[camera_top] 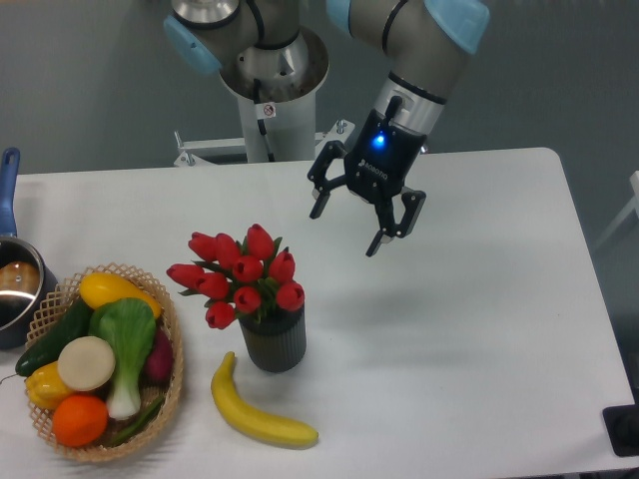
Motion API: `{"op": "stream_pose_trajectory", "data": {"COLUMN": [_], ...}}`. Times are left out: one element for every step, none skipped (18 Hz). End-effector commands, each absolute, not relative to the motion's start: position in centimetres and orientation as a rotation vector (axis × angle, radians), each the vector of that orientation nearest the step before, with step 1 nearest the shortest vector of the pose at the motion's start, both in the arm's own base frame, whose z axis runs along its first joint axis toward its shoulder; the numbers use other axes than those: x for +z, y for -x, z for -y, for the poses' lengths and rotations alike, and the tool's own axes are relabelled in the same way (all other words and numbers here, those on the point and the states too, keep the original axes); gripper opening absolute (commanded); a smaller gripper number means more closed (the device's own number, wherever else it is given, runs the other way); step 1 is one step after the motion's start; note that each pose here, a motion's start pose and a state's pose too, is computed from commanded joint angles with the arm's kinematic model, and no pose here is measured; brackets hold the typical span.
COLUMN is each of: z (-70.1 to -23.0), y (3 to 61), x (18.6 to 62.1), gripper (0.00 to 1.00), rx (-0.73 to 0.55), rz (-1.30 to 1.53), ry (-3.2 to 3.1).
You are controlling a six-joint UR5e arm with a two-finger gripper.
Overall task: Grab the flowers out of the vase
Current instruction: 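Lower the open gripper toward the red tulip stems above the vase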
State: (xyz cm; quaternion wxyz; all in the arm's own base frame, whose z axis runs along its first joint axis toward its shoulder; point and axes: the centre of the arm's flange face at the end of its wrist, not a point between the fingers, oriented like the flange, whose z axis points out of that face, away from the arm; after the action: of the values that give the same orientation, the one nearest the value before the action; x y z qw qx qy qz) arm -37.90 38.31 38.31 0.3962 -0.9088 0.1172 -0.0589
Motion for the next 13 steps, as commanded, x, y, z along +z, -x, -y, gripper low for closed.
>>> {"op": "stream_pose_trajectory", "data": {"z": [-38.3, -38.4, -38.4, -38.5, -39.0, -39.6, -40.4, -41.1, -41.3, -41.5, -41.8, -42.4, -42.8], "y": [37.8, 37.8, 37.9, 37.9, 37.9, 37.8, 37.4, 37.2, 37.3, 37.3, 37.1, 36.5, 36.0], "x": [38.0, 37.9, 37.9, 38.0, 37.6, 37.3, 36.8, 36.5, 35.9, 35.5, 35.4, 35.4, 35.4], "gripper": [1.0, 1.0, 1.0, 1.0, 1.0, 1.0, 1.0, 1.0, 1.0, 1.0, 1.0, 1.0, 1.0], "rx": [-0.151, -0.153, -0.151, -0.151, -0.15, -0.148, -0.159, -0.168, -0.18, -0.191, -0.19, -0.192, -0.196], "rz": [-0.296, -0.296, -0.299, -0.301, -0.314, -0.33, -0.348, -0.363, -0.362, -0.362, -0.373, -0.391, -0.404], "ry": [2.303, 2.301, 2.3, 2.298, 2.295, 2.292, 2.29, 2.291, 2.293, 2.293, 2.291, 2.282, 2.279]}}
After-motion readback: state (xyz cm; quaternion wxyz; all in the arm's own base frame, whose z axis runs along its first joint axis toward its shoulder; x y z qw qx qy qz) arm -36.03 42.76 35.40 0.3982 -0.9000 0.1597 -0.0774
